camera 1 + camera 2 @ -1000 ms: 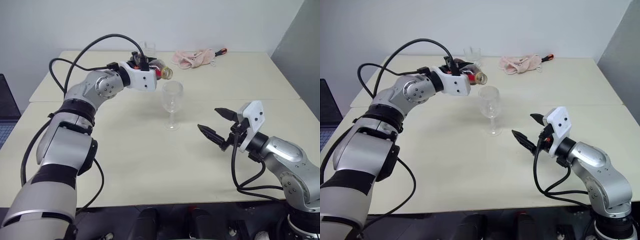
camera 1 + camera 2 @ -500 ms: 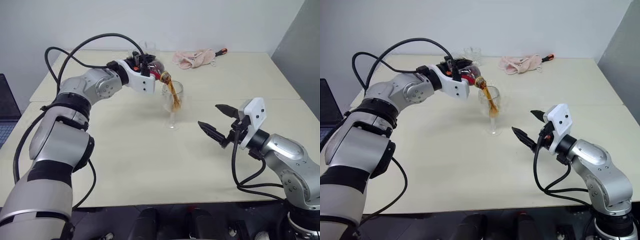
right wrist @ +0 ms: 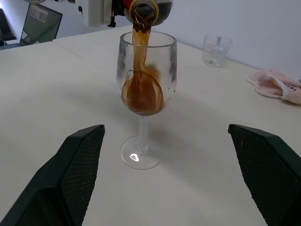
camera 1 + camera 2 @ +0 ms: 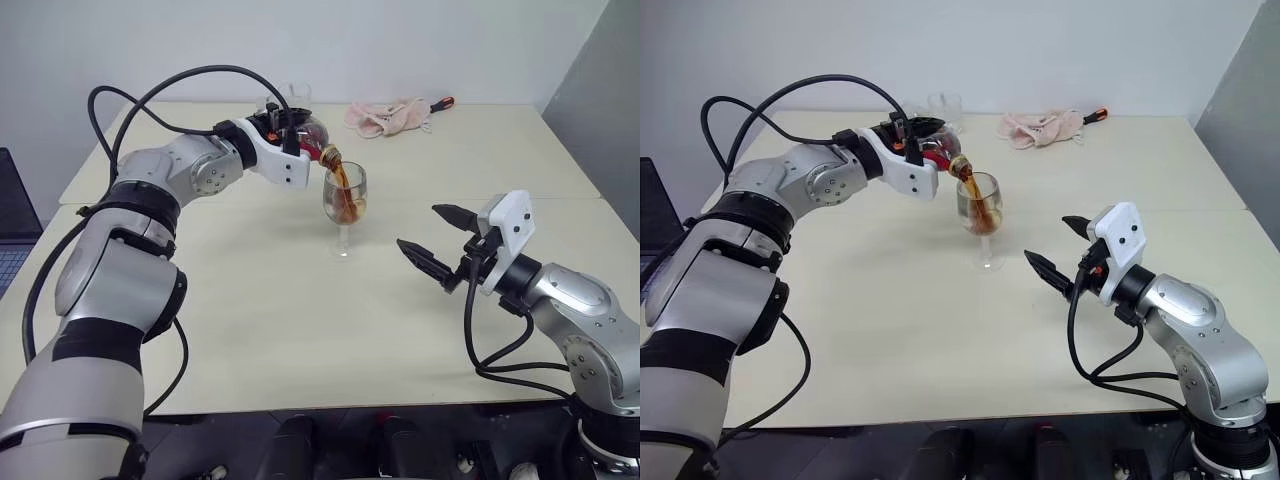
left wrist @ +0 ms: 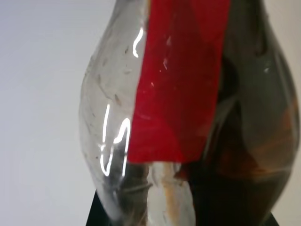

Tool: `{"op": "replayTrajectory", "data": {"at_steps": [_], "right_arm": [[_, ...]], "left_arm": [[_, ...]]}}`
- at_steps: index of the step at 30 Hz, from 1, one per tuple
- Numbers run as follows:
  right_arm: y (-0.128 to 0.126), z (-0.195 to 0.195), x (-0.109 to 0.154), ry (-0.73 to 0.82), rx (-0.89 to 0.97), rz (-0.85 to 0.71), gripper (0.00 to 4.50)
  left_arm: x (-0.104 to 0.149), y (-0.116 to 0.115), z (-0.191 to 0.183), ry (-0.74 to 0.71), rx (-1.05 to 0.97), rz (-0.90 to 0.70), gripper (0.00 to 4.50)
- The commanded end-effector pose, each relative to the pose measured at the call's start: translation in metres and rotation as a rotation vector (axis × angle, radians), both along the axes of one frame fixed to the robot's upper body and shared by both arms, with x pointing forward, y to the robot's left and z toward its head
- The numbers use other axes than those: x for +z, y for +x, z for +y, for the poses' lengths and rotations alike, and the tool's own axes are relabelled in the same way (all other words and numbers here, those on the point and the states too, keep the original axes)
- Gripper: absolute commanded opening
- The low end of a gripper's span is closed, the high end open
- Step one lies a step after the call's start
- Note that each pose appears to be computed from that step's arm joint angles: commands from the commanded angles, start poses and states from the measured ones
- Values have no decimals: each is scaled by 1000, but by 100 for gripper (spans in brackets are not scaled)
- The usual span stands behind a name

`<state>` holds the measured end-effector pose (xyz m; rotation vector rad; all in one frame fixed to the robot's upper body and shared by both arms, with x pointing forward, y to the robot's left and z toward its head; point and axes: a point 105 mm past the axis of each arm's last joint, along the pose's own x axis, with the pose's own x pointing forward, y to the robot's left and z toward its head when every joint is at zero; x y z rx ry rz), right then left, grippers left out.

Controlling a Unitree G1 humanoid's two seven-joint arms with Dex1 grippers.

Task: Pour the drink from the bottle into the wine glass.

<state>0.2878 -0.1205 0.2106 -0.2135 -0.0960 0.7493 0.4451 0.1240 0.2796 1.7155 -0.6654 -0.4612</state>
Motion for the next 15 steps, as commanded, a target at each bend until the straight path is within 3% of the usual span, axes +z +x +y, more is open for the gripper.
{"op": "replayTrajectory", "data": {"at_steps": [1, 15], "right_arm": [[-2, 2, 10, -1, 11, -43, 450], [1, 3, 12, -2, 18, -52, 450]], "left_arm": [[28, -2, 1, -22, -1, -76, 101], [31, -2, 6, -6, 18, -90, 101]]}}
